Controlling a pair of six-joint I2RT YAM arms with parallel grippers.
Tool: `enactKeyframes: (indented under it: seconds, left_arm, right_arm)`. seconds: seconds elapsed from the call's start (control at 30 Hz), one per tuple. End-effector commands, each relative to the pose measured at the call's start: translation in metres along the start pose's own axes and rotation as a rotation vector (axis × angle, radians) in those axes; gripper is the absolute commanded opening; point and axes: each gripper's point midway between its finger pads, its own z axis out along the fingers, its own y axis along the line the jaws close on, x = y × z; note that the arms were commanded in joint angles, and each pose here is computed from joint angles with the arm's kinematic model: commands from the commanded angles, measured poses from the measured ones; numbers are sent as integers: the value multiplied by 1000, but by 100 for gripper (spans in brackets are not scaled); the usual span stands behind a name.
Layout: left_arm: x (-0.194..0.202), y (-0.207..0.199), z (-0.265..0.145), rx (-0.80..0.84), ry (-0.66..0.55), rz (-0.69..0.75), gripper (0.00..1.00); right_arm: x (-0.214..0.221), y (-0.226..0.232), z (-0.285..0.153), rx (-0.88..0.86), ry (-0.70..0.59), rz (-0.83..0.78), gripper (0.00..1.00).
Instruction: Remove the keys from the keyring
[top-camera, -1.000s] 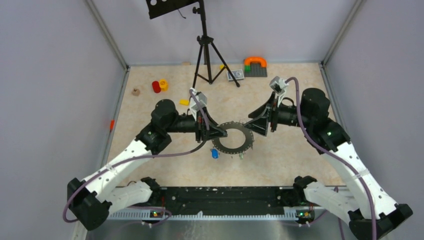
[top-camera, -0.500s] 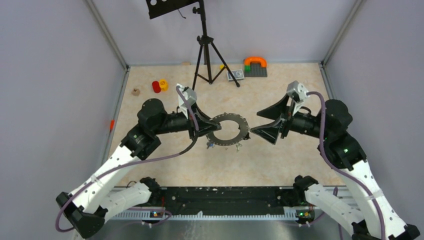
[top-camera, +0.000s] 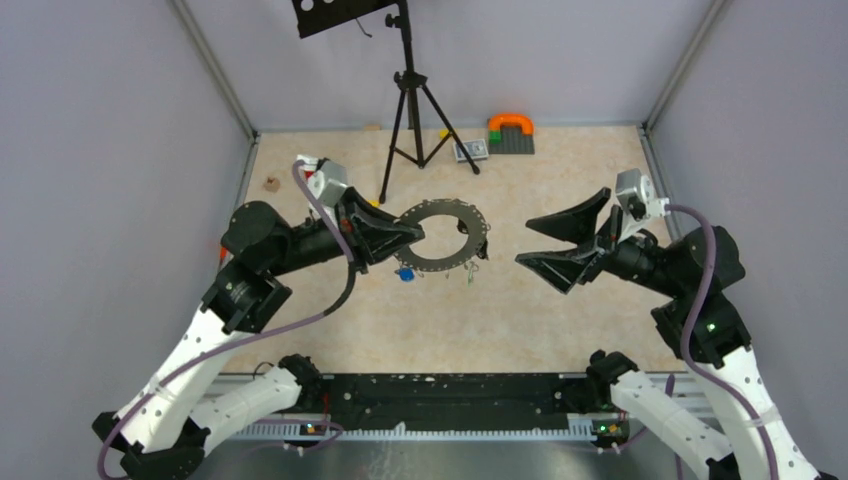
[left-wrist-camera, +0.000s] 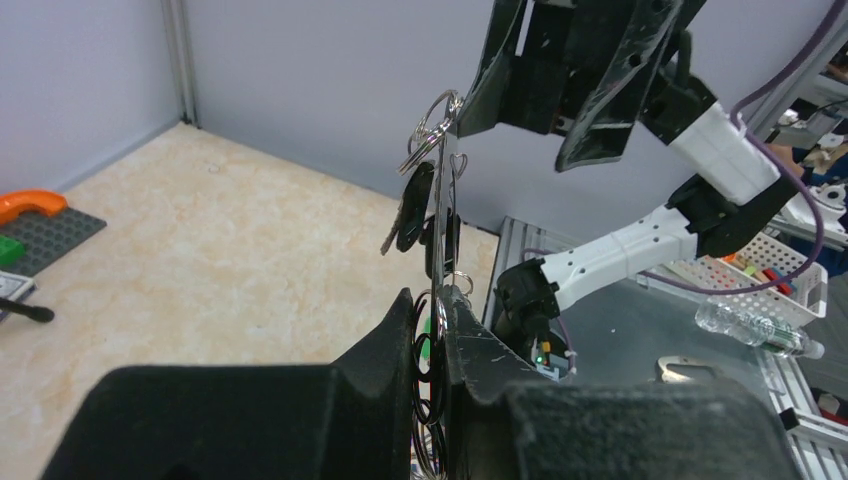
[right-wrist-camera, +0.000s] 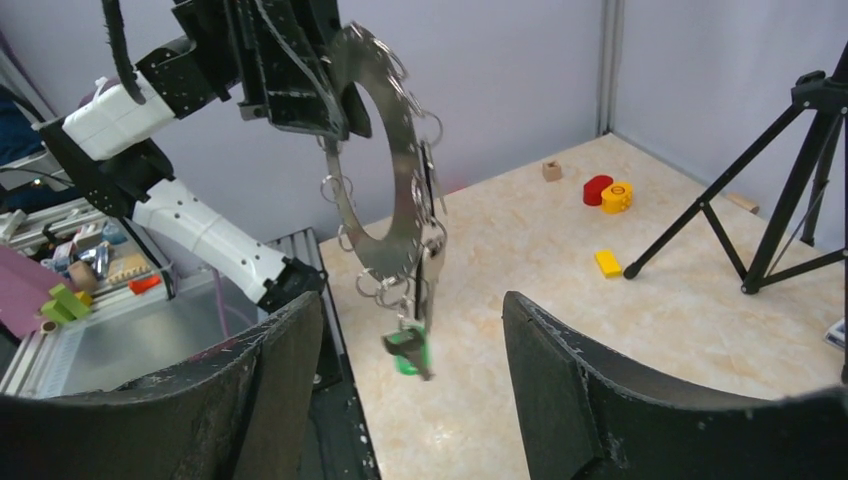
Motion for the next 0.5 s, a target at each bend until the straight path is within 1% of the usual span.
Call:
enactKeyframes:
  seconds: [0.0,0.1,0.23,0.37,0.47]
  left_arm:
    - [-58,-31,-15,42,-170,63,6]
    - [-78,-47,-24,75,-243,90,6]
    - [-100,-64,-38,102,-326,120,6]
    - [-116,-75,-50,107,-390,144,6]
    - [-125,-81,-57,107,-428,154,4]
  right_arm:
    - [-35,18,-6,-27,-93,-45,64]
    - [-42,23,-8,-32,-111,-52,61]
    - [-49,26,-10,-35,-125,-62,59]
    - [-53,29,-12,-37,-139,-77,58]
    - [-54,30,-13,-42,-156,-93,55]
